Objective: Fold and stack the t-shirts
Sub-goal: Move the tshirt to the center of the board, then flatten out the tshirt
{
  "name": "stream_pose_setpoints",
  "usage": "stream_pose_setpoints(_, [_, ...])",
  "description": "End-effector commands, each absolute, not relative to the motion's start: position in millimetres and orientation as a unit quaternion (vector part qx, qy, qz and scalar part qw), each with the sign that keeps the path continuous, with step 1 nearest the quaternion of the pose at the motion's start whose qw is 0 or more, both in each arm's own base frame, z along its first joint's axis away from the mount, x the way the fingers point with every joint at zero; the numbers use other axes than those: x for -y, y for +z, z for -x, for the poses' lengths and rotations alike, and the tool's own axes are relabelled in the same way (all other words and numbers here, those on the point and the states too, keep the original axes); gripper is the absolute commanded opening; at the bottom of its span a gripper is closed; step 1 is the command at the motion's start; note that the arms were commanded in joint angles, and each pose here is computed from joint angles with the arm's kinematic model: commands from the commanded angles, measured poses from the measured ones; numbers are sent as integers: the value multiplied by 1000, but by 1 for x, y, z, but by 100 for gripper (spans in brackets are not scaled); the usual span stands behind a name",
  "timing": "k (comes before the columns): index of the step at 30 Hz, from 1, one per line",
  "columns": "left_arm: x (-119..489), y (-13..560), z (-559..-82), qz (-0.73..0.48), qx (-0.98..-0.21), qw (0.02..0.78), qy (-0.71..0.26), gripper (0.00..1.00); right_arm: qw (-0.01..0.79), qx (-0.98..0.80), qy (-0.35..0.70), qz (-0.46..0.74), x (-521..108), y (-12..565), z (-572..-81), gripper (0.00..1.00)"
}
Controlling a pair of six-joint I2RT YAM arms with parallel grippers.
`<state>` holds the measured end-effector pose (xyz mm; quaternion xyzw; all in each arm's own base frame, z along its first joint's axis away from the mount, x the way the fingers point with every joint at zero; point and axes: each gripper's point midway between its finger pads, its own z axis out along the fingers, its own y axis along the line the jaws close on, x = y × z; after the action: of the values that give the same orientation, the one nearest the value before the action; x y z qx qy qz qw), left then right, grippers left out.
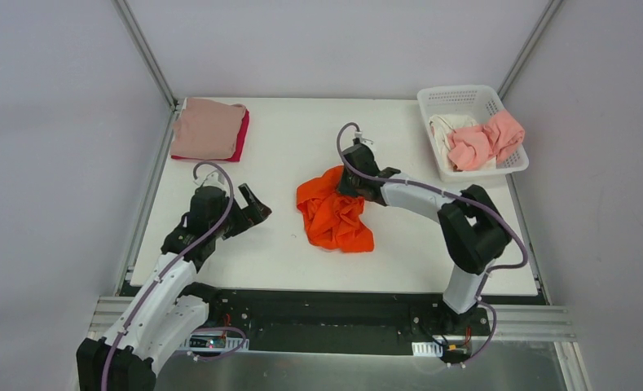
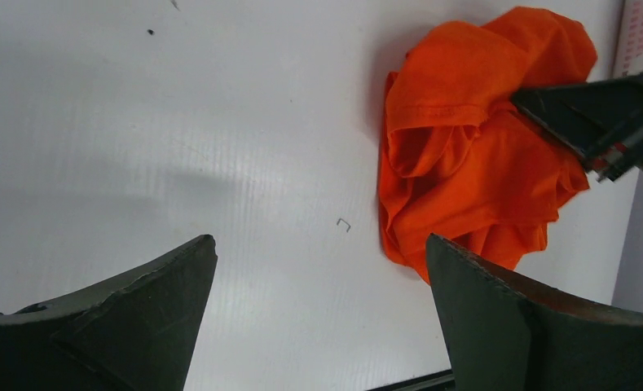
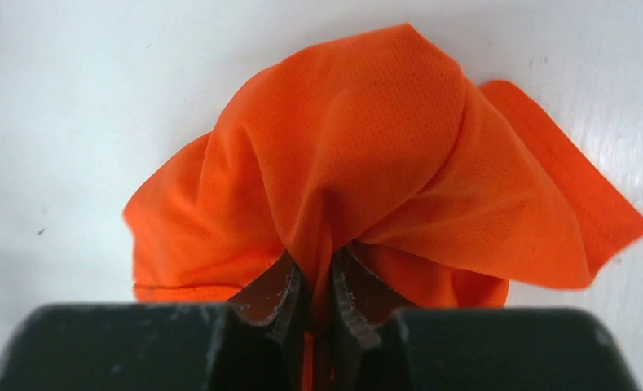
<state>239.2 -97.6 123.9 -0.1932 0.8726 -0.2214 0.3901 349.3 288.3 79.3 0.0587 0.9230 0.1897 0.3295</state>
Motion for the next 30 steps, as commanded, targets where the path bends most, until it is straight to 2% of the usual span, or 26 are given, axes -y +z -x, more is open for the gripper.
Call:
stream_pose_setpoints(1, [126, 126, -237, 174, -868, 361, -293, 100, 386, -901, 180, -86, -300, 105, -390, 22])
stream_pose_setpoints(4, [127, 120, -238, 175, -872, 352, -292, 100, 380, -900, 203, -72, -306, 122, -384, 49])
stream_pose_setpoints(8, [131, 124, -247, 162, -872, 356, -293, 100, 378, -896, 228, -45, -298, 156, -359, 97])
stream_pose_setpoints(12, [145, 131, -263, 145, -867, 354, -318, 100, 382, -895, 226, -46, -267, 177, -324, 100])
stream_pose_setpoints(20, [188, 126, -313, 79, -872, 325, -356, 99, 353, -901, 250, -29, -212, 147, -237, 100])
stream_pose_setpoints(25, [222, 107, -343, 38, -884, 268, -380, 81, 331, -887, 320, -50, -216, 124, -210, 99])
stream_pose_setpoints(29, [239, 86, -352, 14, -889, 223, -399, 78, 292, -897, 329, -39, -217, 100, -192, 99])
stream_pose_setpoints(30, [243, 85, -355, 9, -887, 216, -408, 73, 286, -901, 325, -39, -216, 93, -190, 98])
